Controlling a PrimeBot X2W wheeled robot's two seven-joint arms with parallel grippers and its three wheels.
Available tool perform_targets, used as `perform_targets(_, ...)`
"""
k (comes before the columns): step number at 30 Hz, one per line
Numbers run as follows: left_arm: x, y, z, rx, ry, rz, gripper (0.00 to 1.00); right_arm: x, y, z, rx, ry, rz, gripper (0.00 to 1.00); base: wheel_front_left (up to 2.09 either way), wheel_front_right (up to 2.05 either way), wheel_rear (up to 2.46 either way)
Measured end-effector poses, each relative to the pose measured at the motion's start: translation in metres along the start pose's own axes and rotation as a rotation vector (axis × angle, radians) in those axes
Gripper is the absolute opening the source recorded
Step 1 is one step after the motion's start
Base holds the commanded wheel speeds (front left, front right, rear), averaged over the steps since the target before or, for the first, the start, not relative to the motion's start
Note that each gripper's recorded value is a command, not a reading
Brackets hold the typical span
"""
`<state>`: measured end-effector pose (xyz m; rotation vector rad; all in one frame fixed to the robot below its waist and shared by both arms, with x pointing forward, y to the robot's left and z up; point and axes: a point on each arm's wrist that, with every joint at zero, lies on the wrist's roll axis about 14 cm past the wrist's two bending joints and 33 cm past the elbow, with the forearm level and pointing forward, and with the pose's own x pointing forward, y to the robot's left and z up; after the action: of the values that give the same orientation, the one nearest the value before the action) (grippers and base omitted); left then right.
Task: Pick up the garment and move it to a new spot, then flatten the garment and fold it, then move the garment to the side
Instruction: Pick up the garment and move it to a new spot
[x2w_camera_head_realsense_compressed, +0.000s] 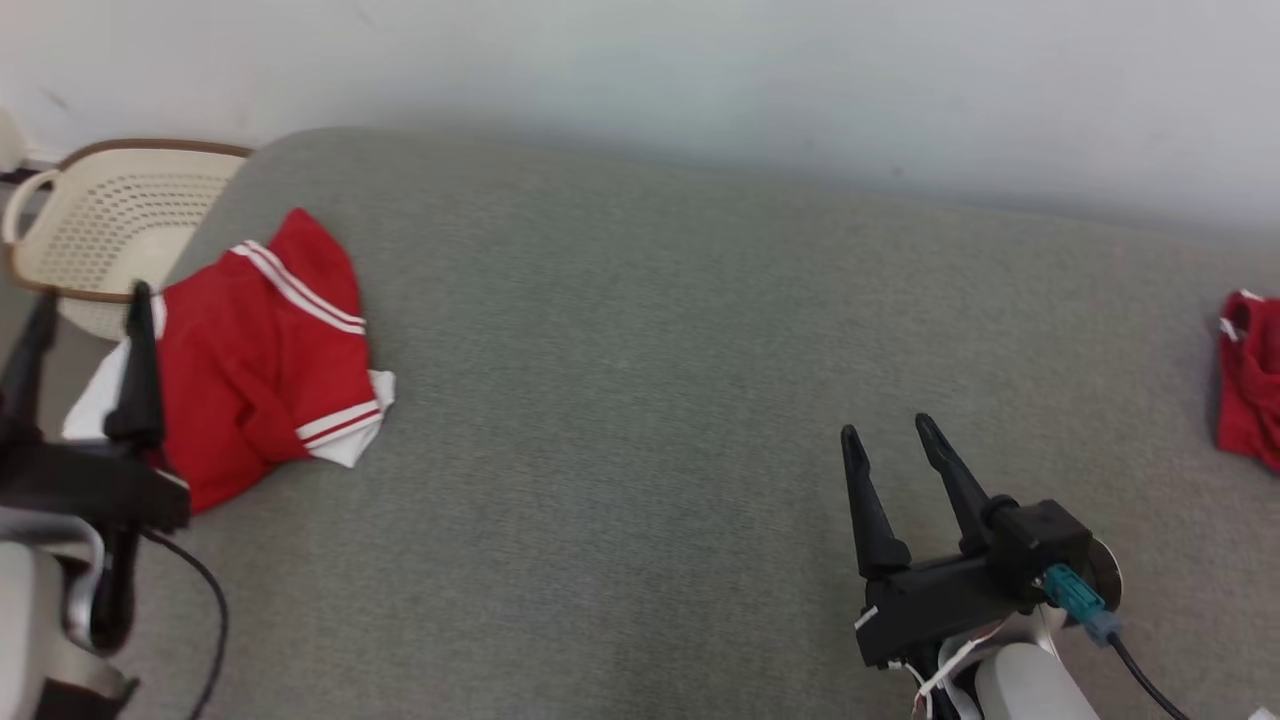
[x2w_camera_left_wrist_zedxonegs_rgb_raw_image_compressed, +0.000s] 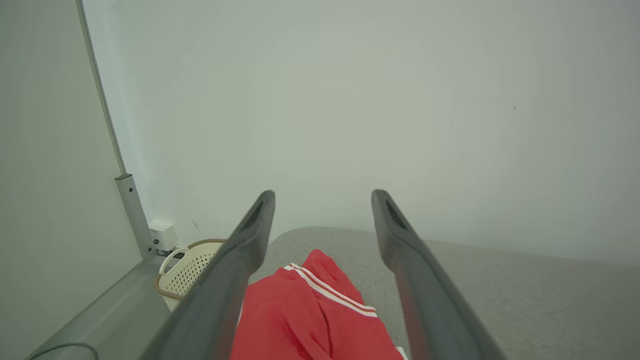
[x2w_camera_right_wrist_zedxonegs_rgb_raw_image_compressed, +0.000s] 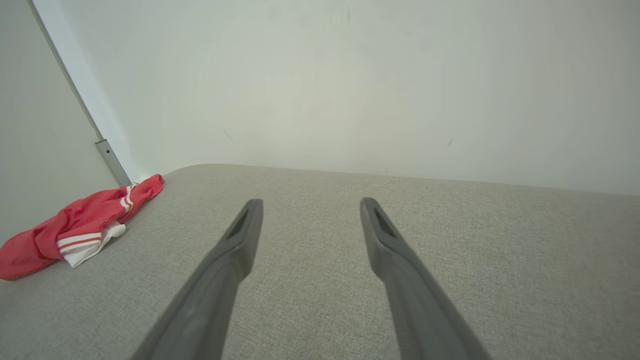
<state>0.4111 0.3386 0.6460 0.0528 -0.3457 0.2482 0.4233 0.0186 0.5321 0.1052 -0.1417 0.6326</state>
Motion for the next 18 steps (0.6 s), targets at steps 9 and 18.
perform_targets(9, 0.060, -0.018, -0.028, -0.010, 0.079, -0.059, 1.00, -0.012, -0.043, -0.005, -0.013, 0.009, -0.111, 1.00, 0.00, 0.00, 0.00)
perform_targets(18, 0.092, -0.029, -0.098, -0.032, 0.258, -0.056, 1.00, -0.022, -0.075, -0.018, -0.017, 0.036, -0.190, 1.00, 0.00, 0.00, 0.00)
